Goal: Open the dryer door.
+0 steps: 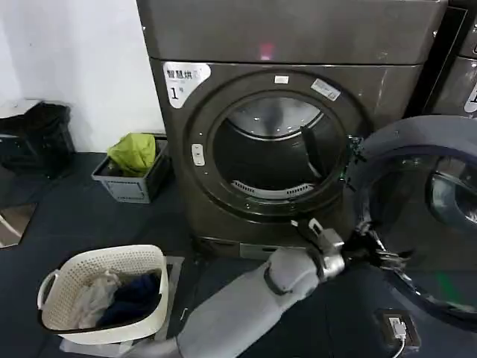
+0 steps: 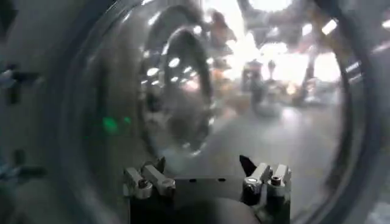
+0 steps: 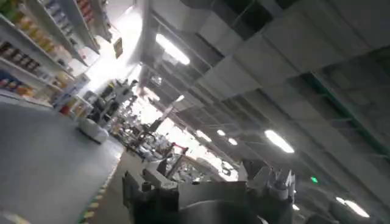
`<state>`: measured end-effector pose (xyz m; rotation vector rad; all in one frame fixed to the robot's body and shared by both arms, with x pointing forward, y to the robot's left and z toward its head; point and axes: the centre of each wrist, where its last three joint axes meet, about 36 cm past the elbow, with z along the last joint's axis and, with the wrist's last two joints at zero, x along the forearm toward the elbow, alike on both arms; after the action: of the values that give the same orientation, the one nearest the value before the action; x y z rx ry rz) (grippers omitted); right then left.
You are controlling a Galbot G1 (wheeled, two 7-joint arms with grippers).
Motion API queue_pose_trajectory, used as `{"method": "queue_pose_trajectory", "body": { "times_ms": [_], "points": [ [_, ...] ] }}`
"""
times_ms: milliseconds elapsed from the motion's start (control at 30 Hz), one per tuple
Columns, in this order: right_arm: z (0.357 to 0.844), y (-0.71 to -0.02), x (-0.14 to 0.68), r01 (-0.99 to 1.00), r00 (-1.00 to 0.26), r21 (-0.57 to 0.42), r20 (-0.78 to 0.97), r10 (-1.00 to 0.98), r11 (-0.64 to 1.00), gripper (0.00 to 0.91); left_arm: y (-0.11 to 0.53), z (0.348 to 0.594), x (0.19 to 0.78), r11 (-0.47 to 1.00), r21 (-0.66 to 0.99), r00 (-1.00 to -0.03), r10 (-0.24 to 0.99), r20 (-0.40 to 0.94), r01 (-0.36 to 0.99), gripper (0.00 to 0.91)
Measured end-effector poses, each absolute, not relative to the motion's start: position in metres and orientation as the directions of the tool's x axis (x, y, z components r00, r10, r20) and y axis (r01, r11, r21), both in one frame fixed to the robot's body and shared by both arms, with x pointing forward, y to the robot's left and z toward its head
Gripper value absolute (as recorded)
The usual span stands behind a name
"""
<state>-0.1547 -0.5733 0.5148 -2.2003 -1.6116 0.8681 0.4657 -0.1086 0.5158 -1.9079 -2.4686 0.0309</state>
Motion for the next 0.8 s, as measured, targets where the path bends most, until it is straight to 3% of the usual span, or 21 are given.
{"method": "queue_pose_trajectory", "body": {
  "times_ms": [167, 267, 533, 800],
  "points": [
    [0.522, -0.578, -0.155, 0.770, 0.185, -0.549, -0.296, 0.937, -0.325, 0.907, -0.103, 0.562, 0.425, 0.143, -0.057, -0.148, 0.984, -0.095, 0.988, 0.907],
    [0.523, -0.580, -0.149, 0.778, 0.172, -0.545, -0.294, 0.940, -0.313, 0.907, -0.068, 0.565, 0.412, 0.162, -0.040, -0.164, 0.985, -0.059, 0.986, 0.907],
    [0.512, -0.587, -0.130, 0.812, 0.144, -0.519, -0.261, 0.954, -0.265, 0.907, 0.070, 0.553, 0.386, 0.356, -0.041, -0.345, 0.925, 0.162, 0.934, 0.907],
    [0.496, -0.591, -0.122, 0.821, 0.121, -0.524, -0.228, 0.966, -0.226, 0.907, 0.186, 0.565, 0.378, 0.680, -0.088, -0.606, 0.699, 0.381, 0.728, 0.907]
  ]
}}
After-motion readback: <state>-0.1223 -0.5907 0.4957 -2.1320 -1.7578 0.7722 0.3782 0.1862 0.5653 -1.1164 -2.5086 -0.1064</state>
